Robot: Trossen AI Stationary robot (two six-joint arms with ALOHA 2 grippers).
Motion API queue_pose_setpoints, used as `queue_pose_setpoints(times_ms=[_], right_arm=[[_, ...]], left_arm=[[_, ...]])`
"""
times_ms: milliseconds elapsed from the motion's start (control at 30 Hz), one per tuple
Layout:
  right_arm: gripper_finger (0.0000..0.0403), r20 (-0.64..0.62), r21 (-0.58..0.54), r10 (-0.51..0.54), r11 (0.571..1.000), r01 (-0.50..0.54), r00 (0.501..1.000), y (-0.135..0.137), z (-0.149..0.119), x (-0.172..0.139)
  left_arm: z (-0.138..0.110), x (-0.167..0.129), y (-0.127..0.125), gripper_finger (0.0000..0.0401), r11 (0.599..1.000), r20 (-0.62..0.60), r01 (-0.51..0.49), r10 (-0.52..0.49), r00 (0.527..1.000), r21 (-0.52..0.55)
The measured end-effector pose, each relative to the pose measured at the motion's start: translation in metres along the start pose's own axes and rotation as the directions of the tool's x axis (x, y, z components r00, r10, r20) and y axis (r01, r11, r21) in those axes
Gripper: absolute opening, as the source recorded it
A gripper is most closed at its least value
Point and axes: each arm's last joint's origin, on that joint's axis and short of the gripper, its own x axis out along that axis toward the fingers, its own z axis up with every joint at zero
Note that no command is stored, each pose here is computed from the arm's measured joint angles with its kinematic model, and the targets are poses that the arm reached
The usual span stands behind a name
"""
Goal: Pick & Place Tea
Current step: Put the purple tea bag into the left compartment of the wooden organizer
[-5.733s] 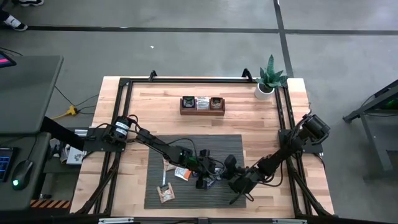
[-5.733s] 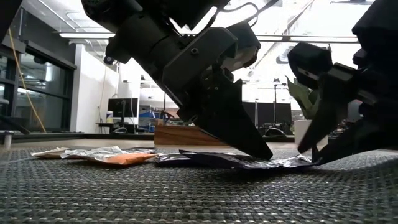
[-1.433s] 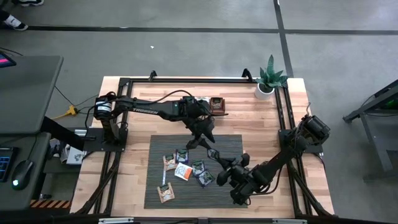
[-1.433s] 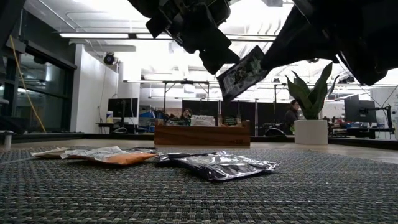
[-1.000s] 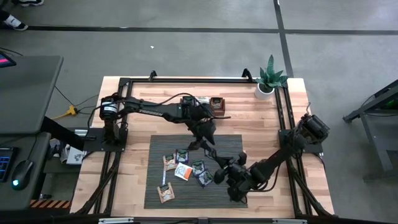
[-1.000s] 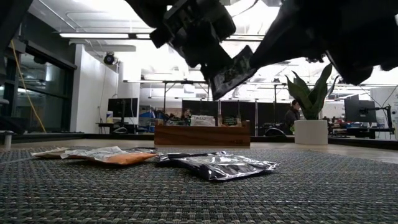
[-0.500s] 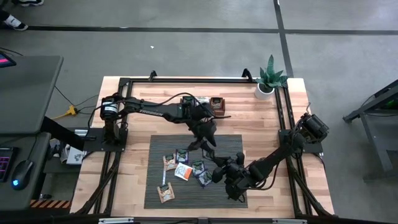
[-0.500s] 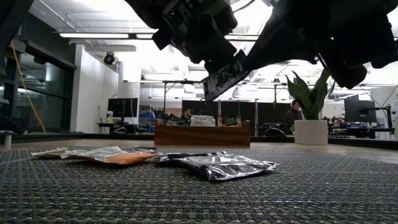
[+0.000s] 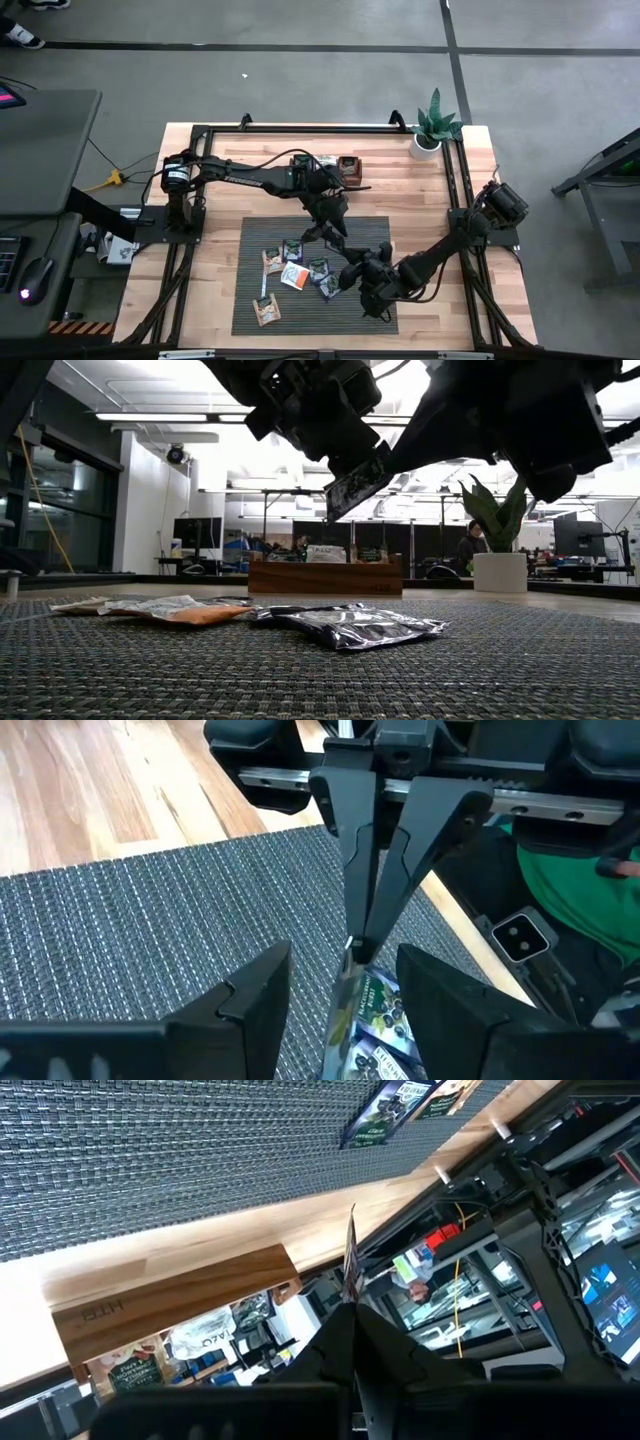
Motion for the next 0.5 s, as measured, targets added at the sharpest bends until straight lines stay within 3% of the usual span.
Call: queue_pose_setpoints(times_ms=[167, 367, 500], right_arm=[[0.0000, -0.003, 0.002, 0.001, 1.000, -0.001, 1.000, 0.0000, -0.0002, 0.0002], [0.0000, -0.003, 0.002, 0.001, 1.000, -0.001, 1.000, 0.0000, -0.0002, 0.0002], [0.0000, -0.003, 0.008, 0.000, 1.000, 0.000, 1.000, 0.0000, -0.0002, 0.0001]], left_arm=[[0.0000, 0.0000, 0.0000, 0.0135, 1.000, 0.000, -0.001, 0.001, 1.000, -0.003], [0.0001, -0.0001, 0.0000, 0.0024, 1.000, 0.000, -0.001, 0.001, 1.000, 0.006], [0.0001, -0.0001, -0.0008, 0.0008, 0.999, 0.005, 0.031, -0.031, 1.000, 0.012]])
